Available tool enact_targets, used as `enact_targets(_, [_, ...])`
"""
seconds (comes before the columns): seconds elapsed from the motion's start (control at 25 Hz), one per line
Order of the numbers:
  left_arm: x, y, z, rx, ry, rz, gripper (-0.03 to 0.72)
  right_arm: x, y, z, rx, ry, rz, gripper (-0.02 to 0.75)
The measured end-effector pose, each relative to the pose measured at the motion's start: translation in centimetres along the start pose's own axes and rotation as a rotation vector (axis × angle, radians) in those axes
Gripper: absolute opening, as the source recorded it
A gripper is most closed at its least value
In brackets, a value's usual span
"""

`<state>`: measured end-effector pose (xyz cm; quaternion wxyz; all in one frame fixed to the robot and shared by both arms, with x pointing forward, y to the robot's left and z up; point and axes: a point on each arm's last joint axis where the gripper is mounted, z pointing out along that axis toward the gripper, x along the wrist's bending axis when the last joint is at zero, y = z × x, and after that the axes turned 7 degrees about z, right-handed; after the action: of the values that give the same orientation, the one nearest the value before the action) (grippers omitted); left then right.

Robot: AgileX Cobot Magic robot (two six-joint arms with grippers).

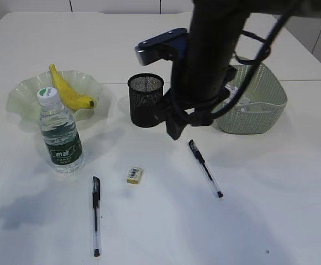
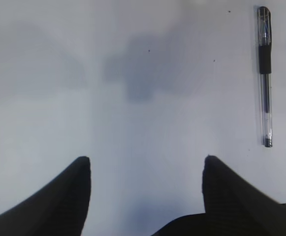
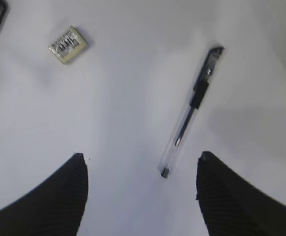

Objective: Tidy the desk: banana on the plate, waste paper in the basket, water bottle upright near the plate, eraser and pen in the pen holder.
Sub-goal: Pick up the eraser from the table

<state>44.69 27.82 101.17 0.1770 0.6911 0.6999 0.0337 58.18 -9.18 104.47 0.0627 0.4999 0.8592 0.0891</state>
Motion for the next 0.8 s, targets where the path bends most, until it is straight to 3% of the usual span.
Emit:
enact_targets(0.32, [-0.1,-0.2,0.0,0.016,-0.007,-0.004,0.496,4.1,4.5,4.7,0.008,-0.007,-0.105,0.513])
enact_targets(0.48, [-0.1,-0.2,0.0,0.016,-0.007,-0.004,0.496,4.7,4.7,6.5,0.036,-0.008,-0.166,0.503])
enact_targets(0.8, [0.0,0.2,0.0,-0.026,-0.003,-0.004,0.496,5.3,5.4,7.2,-0.03,0.035,-0.384,0.503])
